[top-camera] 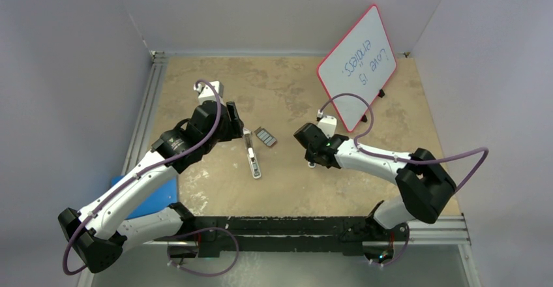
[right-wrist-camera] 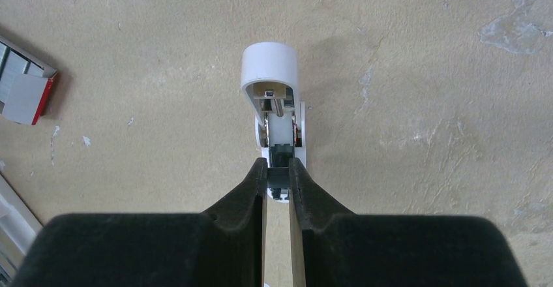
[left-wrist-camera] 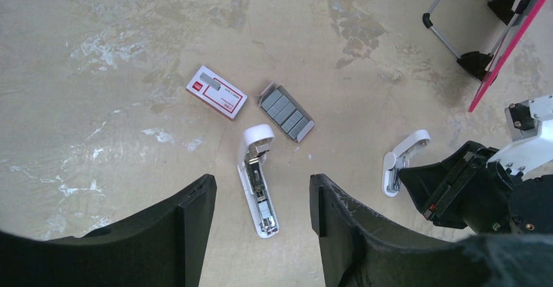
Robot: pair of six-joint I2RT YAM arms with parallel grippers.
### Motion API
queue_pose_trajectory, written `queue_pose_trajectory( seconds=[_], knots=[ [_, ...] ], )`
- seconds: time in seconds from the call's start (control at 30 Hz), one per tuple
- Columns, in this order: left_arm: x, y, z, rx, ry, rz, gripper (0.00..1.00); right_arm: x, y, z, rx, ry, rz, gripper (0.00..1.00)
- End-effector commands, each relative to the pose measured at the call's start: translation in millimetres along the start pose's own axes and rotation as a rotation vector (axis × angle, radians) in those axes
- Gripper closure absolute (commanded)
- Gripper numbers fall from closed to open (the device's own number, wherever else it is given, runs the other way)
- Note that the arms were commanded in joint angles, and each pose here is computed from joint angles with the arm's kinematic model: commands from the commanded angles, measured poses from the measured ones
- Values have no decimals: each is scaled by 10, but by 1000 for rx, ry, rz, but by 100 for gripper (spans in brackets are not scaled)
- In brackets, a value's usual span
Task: Load the staples into the stapler
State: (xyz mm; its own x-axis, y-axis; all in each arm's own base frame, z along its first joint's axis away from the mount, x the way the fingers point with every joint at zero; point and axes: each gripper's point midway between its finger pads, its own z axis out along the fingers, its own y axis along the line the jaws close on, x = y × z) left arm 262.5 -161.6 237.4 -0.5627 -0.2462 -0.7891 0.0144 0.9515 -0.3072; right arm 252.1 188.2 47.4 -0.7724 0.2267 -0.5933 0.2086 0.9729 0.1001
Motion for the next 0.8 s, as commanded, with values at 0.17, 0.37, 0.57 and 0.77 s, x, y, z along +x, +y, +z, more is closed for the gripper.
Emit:
queue_pose_trajectory(
  seconds=[0.17, 0.37, 0.57, 0.77],
  knots=[
    [-108, -63, -6, 24, -37, -7, 46, -11, -35, 64, 24, -24, -29, 87],
    [-108, -62, -5, 24, -37, -7, 46, -19, -50, 65, 30, -29, -34, 87],
    [-104, -62, 1, 22, -36, -6, 46, -9, -71, 81, 36, -31, -47, 86],
    [-103, -65, -1, 24, -36, -6, 46, 16, -58, 97, 15, -28, -78, 86]
  ],
)
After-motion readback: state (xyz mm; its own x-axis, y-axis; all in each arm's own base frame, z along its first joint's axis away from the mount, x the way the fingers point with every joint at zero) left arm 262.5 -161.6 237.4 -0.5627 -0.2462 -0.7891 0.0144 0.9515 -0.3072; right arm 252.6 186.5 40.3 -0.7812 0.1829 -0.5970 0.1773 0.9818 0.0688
